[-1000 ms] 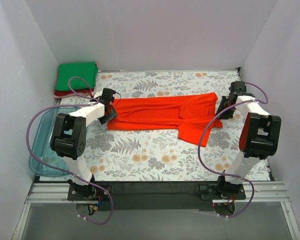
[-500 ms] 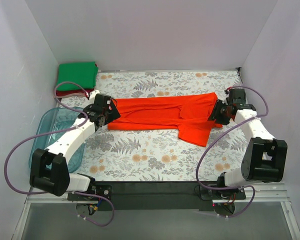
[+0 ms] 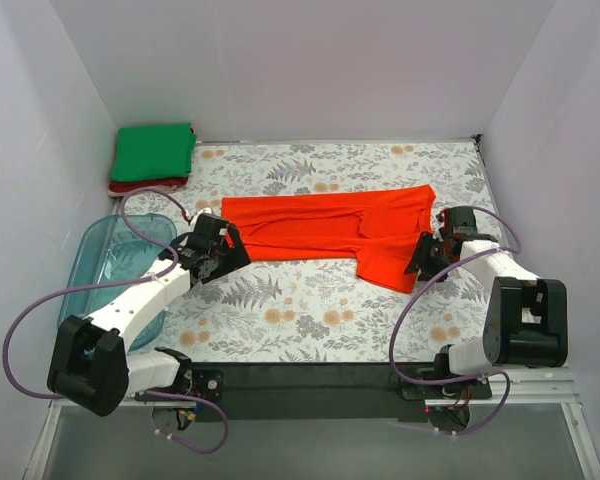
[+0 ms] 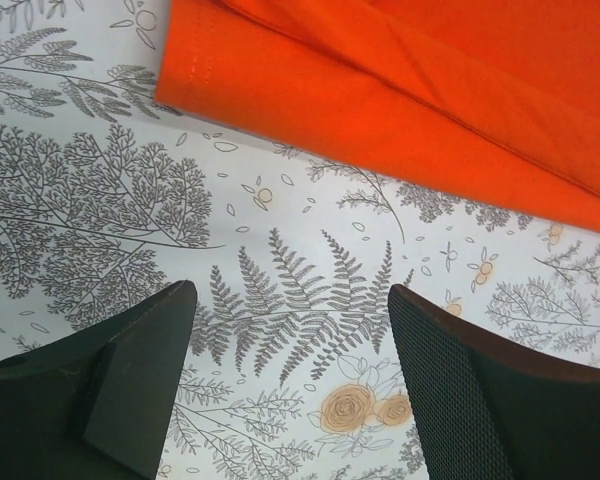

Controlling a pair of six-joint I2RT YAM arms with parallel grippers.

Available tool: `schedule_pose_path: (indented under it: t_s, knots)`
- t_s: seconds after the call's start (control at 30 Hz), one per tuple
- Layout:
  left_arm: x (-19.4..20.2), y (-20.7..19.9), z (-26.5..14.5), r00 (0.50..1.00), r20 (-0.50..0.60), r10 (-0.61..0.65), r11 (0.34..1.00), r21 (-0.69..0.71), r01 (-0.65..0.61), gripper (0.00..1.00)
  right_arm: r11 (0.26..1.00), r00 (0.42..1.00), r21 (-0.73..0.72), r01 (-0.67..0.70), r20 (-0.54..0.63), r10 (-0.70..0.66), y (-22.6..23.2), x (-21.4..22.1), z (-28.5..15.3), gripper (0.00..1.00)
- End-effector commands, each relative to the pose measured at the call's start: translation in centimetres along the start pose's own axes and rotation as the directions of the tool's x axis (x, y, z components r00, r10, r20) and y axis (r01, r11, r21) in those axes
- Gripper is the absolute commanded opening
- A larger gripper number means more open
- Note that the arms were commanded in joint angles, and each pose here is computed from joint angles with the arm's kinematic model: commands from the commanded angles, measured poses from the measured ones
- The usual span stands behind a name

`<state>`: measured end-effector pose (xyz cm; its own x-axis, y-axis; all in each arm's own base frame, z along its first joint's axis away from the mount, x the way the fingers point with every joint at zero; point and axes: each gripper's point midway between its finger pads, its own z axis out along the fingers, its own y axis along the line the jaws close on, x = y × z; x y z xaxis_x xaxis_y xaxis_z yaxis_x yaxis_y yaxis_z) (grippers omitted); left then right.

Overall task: Fold and stack the t-shirts
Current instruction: Fold the tshirt

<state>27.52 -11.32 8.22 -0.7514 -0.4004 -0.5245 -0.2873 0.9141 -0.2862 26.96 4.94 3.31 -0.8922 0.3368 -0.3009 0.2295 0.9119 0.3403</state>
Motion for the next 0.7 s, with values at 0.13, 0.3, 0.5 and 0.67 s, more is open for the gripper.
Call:
schedule_pose_path:
  t_s: [0.13, 0.3, 0.5, 0.67]
  knots:
    - [1.3, -4.2, -0.9, 0.998, -0.058, 0.021, 0.99, 0.143, -0.013, 0.77, 1.0, 1.0, -0.011, -0.021, -0.02, 0.02, 0.0, 1.1, 1.6, 0.46]
    - [2.5, -8.8, -1.1, 0.994, -0.104, 0.042, 0.971, 0.239, -0.016, 0.77, 0.999, 0.999, -0.029, -0.02, -0.043, 0.018, 0.2, 1.8, 2.0, 0.31]
    - [5.6, -16.0, -0.6, 0.972, -0.19, 0.14, 0.929, 0.365, -0.062, 0.77, 0.998, 1.0, -0.058, -0.001, -0.006, 0.001, 1.1, 0.5, 1.3, 0.01]
    - [6.0, -18.2, 0.5, 0.967, -0.199, 0.16, 0.925, 0.373, -0.076, 0.72, 0.994, 0.998, -0.11, 0.02, 0.062, -0.013, 3.2, -2.9, 0.1, 0.01]
